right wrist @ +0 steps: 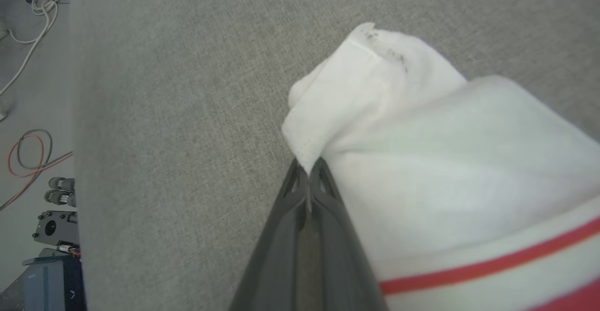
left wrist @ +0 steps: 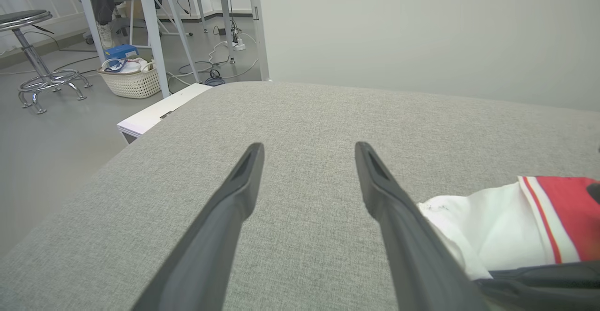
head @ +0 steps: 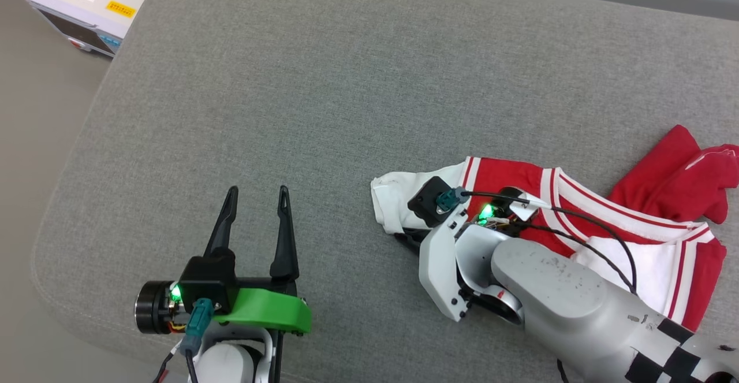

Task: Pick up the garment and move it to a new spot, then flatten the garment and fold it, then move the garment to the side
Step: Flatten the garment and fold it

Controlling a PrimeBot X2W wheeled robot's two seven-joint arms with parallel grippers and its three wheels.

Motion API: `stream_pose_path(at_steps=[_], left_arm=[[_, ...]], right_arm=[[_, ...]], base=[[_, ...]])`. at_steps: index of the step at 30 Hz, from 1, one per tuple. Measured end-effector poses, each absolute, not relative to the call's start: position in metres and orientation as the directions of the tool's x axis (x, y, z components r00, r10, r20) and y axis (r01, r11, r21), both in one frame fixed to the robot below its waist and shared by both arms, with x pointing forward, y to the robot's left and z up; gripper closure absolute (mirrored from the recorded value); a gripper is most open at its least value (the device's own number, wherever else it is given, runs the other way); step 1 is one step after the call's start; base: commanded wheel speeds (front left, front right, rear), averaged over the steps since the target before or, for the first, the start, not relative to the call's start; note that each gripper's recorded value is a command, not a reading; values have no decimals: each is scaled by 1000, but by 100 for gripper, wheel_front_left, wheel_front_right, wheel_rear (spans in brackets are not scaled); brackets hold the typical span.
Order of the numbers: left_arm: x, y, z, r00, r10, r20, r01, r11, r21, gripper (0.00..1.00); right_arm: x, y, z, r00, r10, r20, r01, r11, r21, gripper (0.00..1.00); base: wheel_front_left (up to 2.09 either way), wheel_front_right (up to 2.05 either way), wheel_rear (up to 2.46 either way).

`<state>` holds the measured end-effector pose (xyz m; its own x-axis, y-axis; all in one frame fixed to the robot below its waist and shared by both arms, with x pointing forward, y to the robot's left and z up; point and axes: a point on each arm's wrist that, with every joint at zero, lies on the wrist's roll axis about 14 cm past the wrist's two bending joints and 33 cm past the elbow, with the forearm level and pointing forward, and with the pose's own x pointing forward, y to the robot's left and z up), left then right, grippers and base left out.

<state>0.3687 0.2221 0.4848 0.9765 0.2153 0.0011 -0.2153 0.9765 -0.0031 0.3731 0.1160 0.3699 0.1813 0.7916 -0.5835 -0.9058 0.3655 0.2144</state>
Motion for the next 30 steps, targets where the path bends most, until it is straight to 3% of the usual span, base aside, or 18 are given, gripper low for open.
stream_pose_path(at_steps=[4,6,7,13,18,24,30], left_arm=[[369,223,485,976,219,1,-219,976,-3,0],[370,222,486,976,216,5,-216,976,-5,0],[370,221,487,977,214,9,-214,977,-7,0],[367,218,497,979,199,42,-199,980,-6,0],[360,214,502,982,182,57,-182,983,1,0],[354,207,509,985,150,82,-151,989,7,0],[349,199,515,987,121,101,-123,992,13,0]], right_arm=[[375,112,366,179,781,-599,-904,370,214,100],[376,114,370,196,796,-573,-903,375,211,9],[379,115,376,217,811,-543,-903,378,204,0],[407,108,422,377,866,-329,-885,442,148,0],[435,79,462,515,839,-176,-837,537,104,0],[461,13,499,685,727,-57,-725,687,50,0],[465,-54,525,803,596,21,-596,803,-6,0]], base=[[0,0,0],[0,0,0],[0,0,0],[0,0,0],[0,0,0],[0,0,0],[0,0,0]])
